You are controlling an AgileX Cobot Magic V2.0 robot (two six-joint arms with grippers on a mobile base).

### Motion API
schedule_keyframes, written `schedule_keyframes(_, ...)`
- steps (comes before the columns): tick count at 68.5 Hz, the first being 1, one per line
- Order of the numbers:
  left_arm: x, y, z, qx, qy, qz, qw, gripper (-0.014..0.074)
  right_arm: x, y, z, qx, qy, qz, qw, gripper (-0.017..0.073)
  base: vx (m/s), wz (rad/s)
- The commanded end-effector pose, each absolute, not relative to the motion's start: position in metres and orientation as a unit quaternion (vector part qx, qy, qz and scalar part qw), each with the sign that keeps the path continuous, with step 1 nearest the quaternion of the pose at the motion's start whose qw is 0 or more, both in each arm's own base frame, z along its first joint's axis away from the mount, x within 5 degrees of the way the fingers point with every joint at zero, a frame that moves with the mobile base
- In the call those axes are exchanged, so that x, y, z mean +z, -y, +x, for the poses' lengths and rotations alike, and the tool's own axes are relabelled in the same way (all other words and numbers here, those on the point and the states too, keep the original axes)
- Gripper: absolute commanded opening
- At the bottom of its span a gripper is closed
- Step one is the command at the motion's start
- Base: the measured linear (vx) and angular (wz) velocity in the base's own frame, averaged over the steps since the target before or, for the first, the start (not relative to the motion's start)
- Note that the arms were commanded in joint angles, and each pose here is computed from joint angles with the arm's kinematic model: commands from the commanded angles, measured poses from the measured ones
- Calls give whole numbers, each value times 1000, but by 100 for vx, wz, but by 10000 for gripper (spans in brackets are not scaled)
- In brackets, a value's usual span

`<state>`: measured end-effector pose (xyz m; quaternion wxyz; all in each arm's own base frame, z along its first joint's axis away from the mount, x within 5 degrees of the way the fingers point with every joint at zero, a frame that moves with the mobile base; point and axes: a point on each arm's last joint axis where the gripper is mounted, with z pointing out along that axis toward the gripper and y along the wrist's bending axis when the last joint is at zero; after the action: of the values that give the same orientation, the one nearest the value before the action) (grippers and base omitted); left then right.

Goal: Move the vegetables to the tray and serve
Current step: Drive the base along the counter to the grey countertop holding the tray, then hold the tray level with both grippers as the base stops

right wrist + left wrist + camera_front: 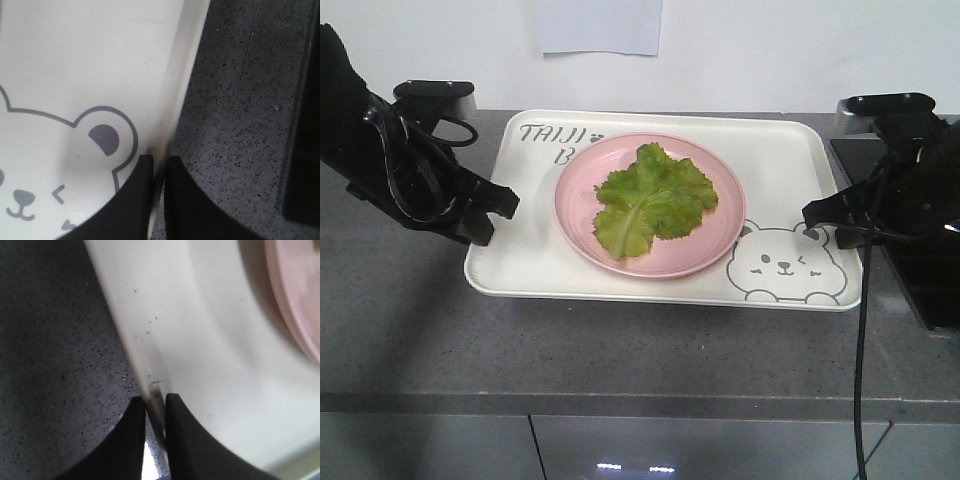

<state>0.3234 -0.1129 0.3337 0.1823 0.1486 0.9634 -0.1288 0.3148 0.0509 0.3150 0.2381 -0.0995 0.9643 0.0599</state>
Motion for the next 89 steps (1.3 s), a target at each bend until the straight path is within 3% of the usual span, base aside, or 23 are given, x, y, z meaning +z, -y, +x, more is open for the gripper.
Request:
schedule_keyframes(1, 368, 129, 313, -203, -933, 155, 253, -6, 341, -62, 310, 97, -944, -117, 294, -6, 8, -5)
schedule_keyframes(89, 368, 129, 313, -203, -933, 155, 253, -6, 341, -62, 310, 97, -944, -117, 294, -6, 6, -2)
